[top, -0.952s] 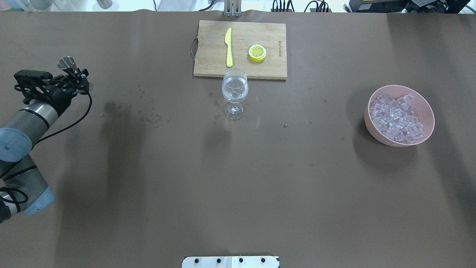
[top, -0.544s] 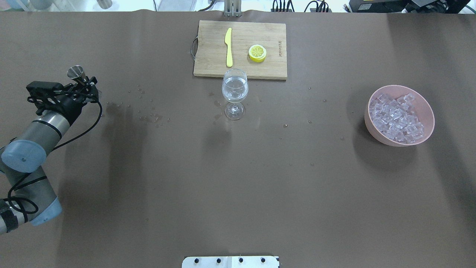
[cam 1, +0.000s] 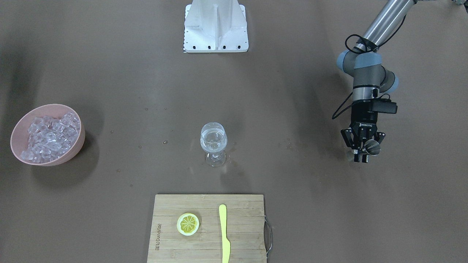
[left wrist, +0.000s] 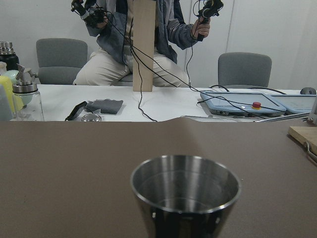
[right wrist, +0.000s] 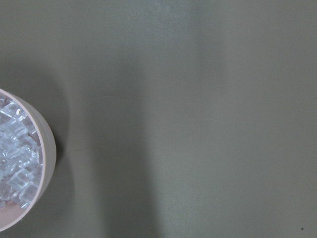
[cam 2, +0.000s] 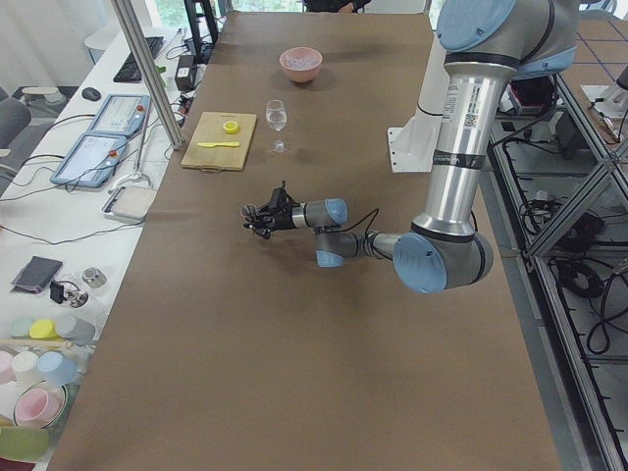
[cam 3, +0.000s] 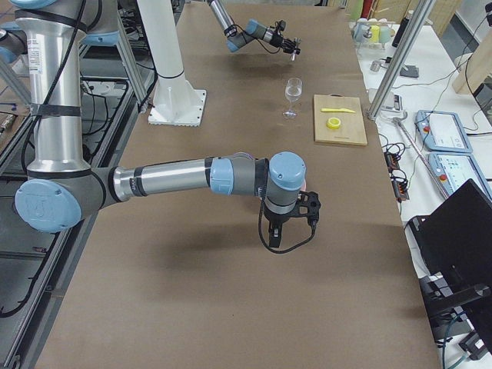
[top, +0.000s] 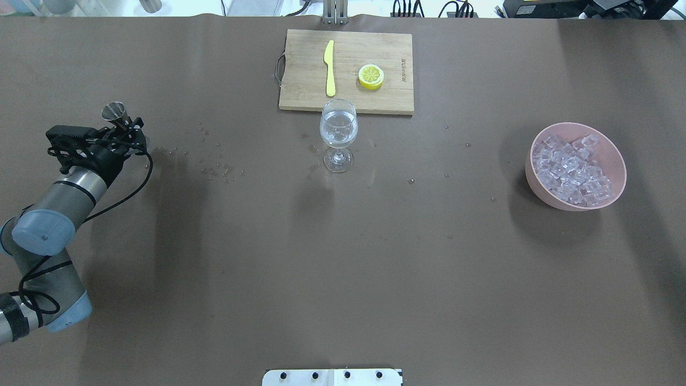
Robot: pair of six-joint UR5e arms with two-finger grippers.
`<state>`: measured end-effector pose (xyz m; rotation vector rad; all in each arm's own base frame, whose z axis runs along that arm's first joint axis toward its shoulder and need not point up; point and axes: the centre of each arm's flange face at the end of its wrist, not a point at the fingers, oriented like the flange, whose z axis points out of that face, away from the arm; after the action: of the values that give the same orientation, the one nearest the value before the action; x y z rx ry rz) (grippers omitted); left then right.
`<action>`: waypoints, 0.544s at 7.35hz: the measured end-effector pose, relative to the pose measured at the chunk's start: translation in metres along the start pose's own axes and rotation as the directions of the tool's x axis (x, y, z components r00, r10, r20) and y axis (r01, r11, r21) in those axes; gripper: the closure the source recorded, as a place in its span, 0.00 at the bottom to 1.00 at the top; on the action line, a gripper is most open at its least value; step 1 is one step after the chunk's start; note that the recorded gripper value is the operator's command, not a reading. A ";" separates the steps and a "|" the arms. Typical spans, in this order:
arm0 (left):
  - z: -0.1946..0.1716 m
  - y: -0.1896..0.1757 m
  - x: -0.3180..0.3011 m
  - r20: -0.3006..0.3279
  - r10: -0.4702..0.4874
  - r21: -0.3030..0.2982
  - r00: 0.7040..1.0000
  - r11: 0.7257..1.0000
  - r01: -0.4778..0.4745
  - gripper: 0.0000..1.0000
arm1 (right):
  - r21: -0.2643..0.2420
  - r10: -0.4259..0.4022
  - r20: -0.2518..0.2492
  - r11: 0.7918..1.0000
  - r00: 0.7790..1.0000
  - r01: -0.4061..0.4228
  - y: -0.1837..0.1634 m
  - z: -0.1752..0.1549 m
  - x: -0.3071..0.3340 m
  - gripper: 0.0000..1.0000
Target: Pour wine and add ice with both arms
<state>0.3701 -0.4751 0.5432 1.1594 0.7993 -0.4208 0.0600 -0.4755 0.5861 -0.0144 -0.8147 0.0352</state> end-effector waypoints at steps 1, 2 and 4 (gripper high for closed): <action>0.001 0.002 -0.002 0.008 0.003 0.003 1.000 1.000 -0.003 1.00 | 0.000 0.000 0.001 1.000 1.000 0.000 0.000 0.000 0.000 0.00; -0.001 0.006 -0.001 0.015 0.004 0.015 1.000 1.000 -0.004 1.00 | -0.001 0.001 0.002 1.000 1.000 -0.001 0.000 0.001 0.000 0.00; -0.007 0.017 0.008 0.013 0.007 0.026 1.000 1.000 -0.008 1.00 | -0.003 0.002 0.002 1.000 1.000 -0.002 0.000 0.001 0.001 0.00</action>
<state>0.3847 -0.4614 0.5469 1.1828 0.7799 -0.4333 0.0592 -0.4751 0.5875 -0.0181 -0.8172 0.0354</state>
